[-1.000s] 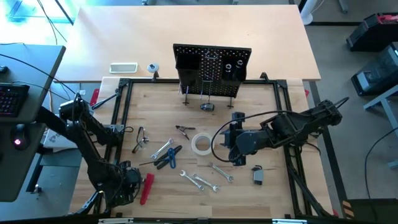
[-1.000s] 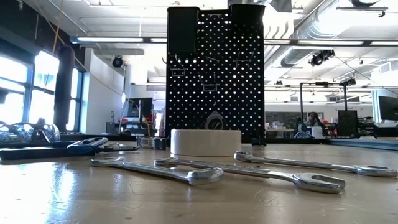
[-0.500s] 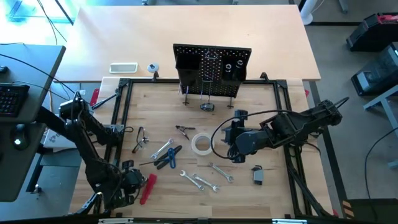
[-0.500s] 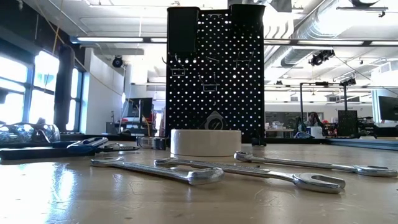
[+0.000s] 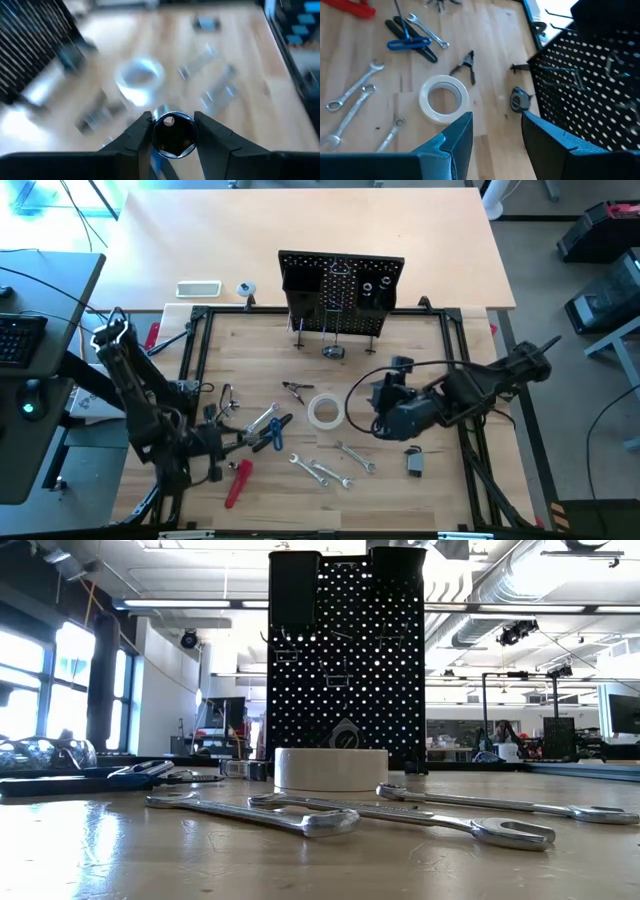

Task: Hang tools onto peg board
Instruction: Put the silver socket into the right black bin on the peg board

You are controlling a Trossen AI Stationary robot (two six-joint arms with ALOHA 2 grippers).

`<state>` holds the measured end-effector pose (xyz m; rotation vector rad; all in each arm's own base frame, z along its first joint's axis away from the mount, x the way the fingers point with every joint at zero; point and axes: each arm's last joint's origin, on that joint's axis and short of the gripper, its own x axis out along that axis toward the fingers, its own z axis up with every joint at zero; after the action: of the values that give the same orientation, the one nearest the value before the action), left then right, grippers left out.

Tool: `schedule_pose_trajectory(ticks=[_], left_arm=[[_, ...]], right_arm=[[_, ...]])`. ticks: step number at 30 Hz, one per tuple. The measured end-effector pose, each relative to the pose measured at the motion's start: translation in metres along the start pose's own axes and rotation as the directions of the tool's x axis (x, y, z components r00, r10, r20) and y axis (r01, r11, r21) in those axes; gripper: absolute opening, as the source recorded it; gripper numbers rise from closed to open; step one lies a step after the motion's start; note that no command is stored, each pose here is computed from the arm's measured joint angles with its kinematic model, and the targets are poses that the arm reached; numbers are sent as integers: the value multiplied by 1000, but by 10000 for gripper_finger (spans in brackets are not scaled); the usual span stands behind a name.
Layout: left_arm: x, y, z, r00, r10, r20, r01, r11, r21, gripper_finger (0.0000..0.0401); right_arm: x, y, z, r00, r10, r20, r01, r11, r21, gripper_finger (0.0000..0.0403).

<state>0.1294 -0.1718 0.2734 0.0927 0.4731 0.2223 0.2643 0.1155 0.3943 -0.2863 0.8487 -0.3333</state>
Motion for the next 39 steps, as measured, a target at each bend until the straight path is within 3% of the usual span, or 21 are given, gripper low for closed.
schedule_pose_trajectory(ticks=[4,11,15,21,32,39], left_arm=[[-2,14,20,988,74,134,-84,994,66,111],[4,27,54,960,136,246,-177,972,152,112],[15,29,77,952,36,303,-102,973,207,112],[34,39,104,898,-117,423,-8,959,282,111],[69,80,121,850,-227,475,84,949,304,111],[85,103,126,831,-251,497,100,945,311,111]], right_arm=[[-12,6,-9,999,-41,1,41,998,39,163],[-32,24,-20,996,-65,58,60,994,95,163],[-41,32,-25,995,-54,85,45,993,106,163],[-50,39,-31,995,-27,95,20,997,80,163],[-56,32,-38,991,-93,96,99,993,-64,163],[-76,1,-41,979,-99,178,118,988,-99,156]])
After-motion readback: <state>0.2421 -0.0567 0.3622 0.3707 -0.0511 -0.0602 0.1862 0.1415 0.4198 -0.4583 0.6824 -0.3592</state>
